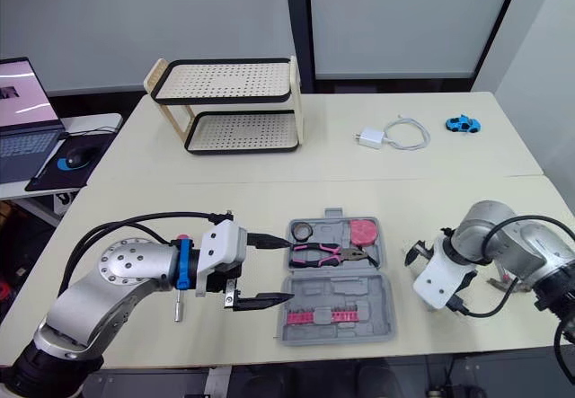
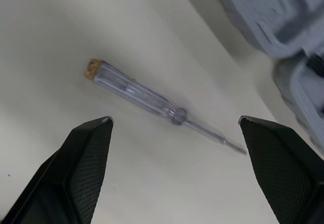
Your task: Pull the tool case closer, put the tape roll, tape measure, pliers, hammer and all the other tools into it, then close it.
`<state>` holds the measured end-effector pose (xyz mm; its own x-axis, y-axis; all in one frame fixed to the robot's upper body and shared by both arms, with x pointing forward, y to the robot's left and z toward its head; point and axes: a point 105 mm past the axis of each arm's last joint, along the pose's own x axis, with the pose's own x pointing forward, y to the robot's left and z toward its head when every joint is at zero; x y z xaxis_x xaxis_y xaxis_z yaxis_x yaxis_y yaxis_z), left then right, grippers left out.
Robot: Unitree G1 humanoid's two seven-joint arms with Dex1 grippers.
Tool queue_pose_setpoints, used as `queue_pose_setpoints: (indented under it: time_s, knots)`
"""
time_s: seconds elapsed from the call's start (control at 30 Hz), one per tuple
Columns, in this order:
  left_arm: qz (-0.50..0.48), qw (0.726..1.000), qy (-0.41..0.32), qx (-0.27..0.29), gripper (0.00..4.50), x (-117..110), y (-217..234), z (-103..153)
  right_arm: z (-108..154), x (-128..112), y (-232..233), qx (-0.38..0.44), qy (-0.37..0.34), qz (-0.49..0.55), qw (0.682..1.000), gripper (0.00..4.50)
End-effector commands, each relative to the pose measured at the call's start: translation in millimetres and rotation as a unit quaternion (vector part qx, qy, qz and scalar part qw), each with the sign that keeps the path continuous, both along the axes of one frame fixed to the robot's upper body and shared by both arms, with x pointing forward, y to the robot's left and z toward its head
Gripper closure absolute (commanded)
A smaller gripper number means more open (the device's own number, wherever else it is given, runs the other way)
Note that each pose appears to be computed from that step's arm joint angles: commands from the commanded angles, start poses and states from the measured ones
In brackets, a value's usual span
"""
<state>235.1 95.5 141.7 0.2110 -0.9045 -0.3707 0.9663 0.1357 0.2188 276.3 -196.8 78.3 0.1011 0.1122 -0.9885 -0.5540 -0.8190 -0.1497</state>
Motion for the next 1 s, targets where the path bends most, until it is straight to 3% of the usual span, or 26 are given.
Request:
queue_pose_setpoints:
  time_s: [0.03, 0.47, 0.57, 0.9, 1.0]
  knots:
    - [-0.010, 1.000, -0.011, -0.009, 0.00, -7, -7, 6, 0, 5, -4, -0.043, 0.009, 0.032, 0.999, 0.24]
    - [-0.002, 1.000, 0.000, -0.008, 0.00, -19, -8, -8, -21, 25, 1, -0.076, 0.025, 0.056, 0.995, 0.24]
    - [0.002, 1.000, 0.002, -0.009, 0.00, -19, -7, -12, -26, 24, -1, -0.076, 0.031, 0.052, 0.995, 0.83]
    - [0.004, 1.000, 0.002, -0.011, 0.00, -16, -5, -19, -32, 12, -11, -0.063, 0.041, 0.039, 0.996, 4.33]
    - [0.001, 1.000, 0.001, -0.012, 0.00, -15, -5, -20, -25, 8, -17, -0.058, 0.039, 0.027, 0.997, 4.34]
